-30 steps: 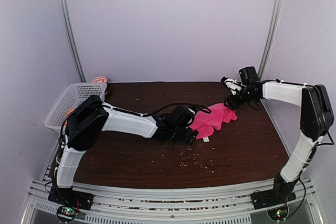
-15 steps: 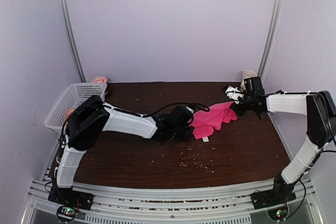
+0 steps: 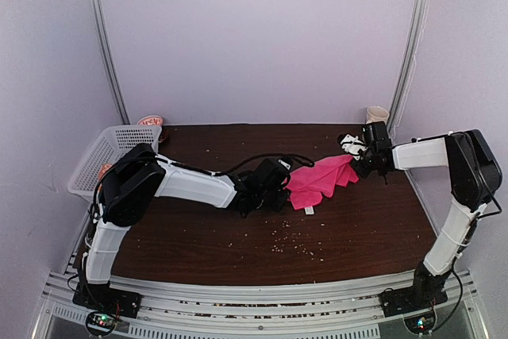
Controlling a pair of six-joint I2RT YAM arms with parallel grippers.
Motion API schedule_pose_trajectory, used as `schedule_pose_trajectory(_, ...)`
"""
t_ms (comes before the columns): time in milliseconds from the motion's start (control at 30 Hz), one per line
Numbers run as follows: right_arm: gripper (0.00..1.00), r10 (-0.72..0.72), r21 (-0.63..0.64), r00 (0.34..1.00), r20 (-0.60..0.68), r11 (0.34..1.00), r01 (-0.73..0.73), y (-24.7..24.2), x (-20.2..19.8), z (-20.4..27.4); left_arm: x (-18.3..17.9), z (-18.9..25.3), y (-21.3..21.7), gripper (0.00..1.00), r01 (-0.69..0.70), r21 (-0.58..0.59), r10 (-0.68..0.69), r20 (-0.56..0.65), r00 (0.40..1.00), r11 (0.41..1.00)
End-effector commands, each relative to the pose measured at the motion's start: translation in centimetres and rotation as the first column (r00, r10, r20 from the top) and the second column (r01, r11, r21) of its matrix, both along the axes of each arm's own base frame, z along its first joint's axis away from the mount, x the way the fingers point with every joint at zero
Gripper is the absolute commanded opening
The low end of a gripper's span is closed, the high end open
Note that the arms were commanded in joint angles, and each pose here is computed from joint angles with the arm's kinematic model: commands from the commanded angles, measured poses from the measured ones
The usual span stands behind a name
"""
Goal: Roll the towels
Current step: Adjust the towel at the center of the board.
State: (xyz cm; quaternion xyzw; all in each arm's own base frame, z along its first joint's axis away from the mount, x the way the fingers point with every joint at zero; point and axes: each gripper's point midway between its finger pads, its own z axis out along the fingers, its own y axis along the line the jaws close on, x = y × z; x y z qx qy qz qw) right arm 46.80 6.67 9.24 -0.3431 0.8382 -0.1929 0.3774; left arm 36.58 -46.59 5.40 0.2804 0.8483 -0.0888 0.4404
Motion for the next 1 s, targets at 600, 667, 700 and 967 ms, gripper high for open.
schedule_pose_trajectory(600, 0.00, -0.095, 0.005, 0.991, 0.093, 0.995, 0.095, -0.8, 2.2, 0.2, 0.6, -0.4, 0.3, 0.46, -0.021, -0.039, 0.021, 0.005, 1.000, 0.999)
schedule_pose_trajectory(667, 0.00, -0.095, 0.012, 0.989, 0.115, 0.996, 0.094, -0.7, 2.2, 1.3, 0.9, -0.2, 0.3, 0.32, -0.025, -0.045, 0.025, 0.010, 1.000, 0.999)
schedule_pose_trajectory(700, 0.00, -0.093, 0.018, 0.987, 0.128, 0.996, 0.092, -0.7, 2.2, 2.0, 1.0, 0.0, 0.4, 0.25, -0.026, -0.048, 0.027, 0.013, 1.000, 0.998)
schedule_pose_trajectory(967, 0.00, -0.075, 0.052, 0.967, 0.242, 0.997, 0.065, -0.6, 1.1, 9.1, 2.9, 3.0, 0.7, 0.00, -0.047, -0.063, 0.051, 0.076, 0.996, 0.997)
